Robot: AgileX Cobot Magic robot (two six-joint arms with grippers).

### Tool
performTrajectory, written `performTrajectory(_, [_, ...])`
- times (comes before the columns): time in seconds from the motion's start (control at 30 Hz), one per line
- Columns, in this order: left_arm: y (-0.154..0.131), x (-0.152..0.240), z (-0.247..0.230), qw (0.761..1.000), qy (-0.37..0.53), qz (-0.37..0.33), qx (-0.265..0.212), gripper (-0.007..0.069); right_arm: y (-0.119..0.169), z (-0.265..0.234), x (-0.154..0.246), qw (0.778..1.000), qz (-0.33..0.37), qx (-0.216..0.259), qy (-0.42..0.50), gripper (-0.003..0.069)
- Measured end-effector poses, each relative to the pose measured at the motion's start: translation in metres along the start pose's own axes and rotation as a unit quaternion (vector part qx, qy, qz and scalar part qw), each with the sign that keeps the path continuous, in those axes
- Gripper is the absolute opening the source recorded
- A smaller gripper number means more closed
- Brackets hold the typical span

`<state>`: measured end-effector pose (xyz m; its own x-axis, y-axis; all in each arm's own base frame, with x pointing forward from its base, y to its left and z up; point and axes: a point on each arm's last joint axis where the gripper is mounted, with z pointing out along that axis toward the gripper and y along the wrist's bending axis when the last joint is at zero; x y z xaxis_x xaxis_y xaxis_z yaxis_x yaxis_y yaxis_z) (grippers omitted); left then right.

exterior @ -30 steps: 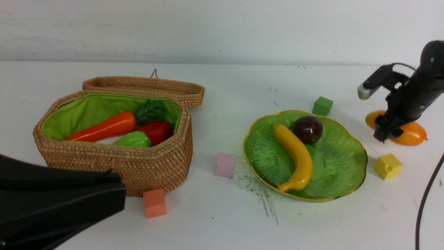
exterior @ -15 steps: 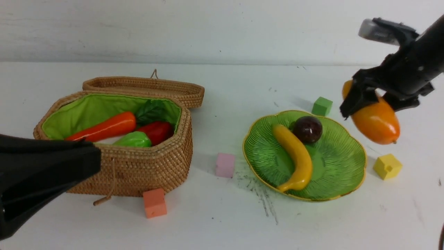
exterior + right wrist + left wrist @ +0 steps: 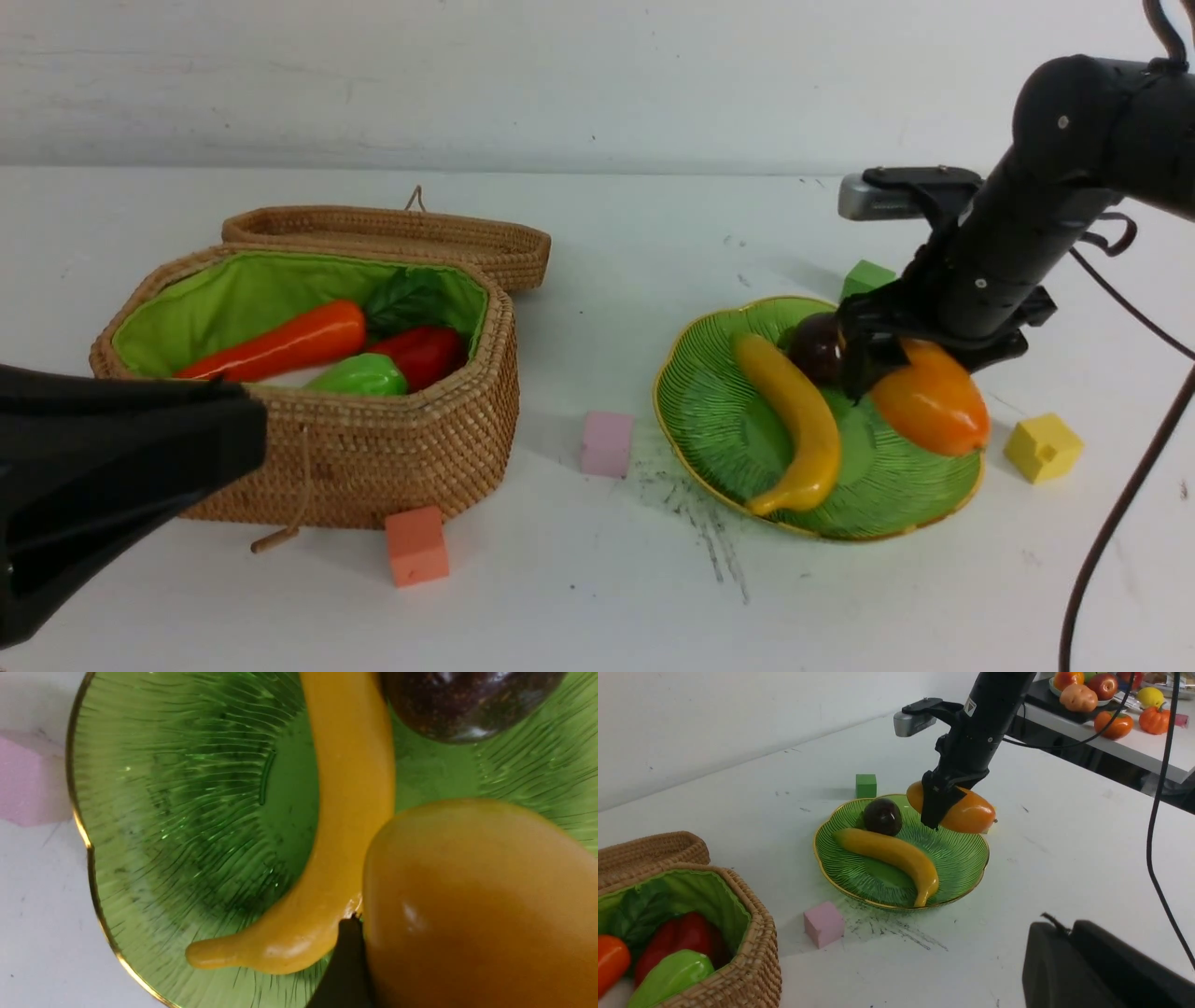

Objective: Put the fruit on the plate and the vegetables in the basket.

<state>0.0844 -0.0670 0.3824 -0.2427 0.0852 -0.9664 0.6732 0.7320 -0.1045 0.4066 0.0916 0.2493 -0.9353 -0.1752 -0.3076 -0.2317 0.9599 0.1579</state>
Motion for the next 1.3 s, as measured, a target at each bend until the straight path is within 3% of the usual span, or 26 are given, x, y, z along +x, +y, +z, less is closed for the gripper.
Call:
performTrajectory(0.1, [0.0,0.0,0.0,1.0,0.001,0.0,0.001,0.0044,0.0,0.0,0.001,1.0,0.009,0.0,0.003,0.067])
performTrajectory(0.2, [0.0,0.0,0.0,1.0,0.001,0.0,0.001,0.0043,0.0,-0.002,0.001,1.0,0.011,0.001,0.008,0.0678])
performTrajectory(0.4, [0.001,-0.001,0.0,1.0,-0.005,0.001,-0.005,0.0043,0.004,-0.043,-0.002,1.0,-0.006,0.014,-0.015,0.0596])
performTrajectory(0.5, [0.003,-0.004,0.0,1.0,-0.022,0.001,-0.018,0.0043,0.012,-0.09,0.009,0.999,-0.015,0.016,-0.037,0.0486])
performTrajectory(0.67, [-0.005,-0.005,-0.026,0.996,-0.08,0.01,-0.048,0.0,0.024,-0.173,0.06,0.994,-0.028,0.024,-0.106,0.0159])
performTrajectory(0.8, [-0.01,0.015,-0.047,0.988,-0.131,-0.003,-0.079,-0.0013,0.028,-0.199,0.117,0.992,-0.011,0.026,-0.12,0.0001])
performTrajectory(0.93, [-0.008,0.05,-0.055,0.978,-0.175,-0.032,-0.105,-0.0013,0.031,-0.216,0.183,0.987,0.018,0.02,-0.159,-0.0015])
performTrajectory(1.13, [0.008,0.103,-0.047,0.96,-0.228,-0.05,-0.156,-0.0013,0.029,-0.203,0.278,0.974,0.063,0.008,-0.219,-0.0004])
performTrajectory(1.3, [0.019,0.124,-0.036,0.955,-0.225,-0.062,-0.181,-0.0013,0.025,-0.189,0.317,0.949,0.087,-0.004,-0.302,-0.0001])
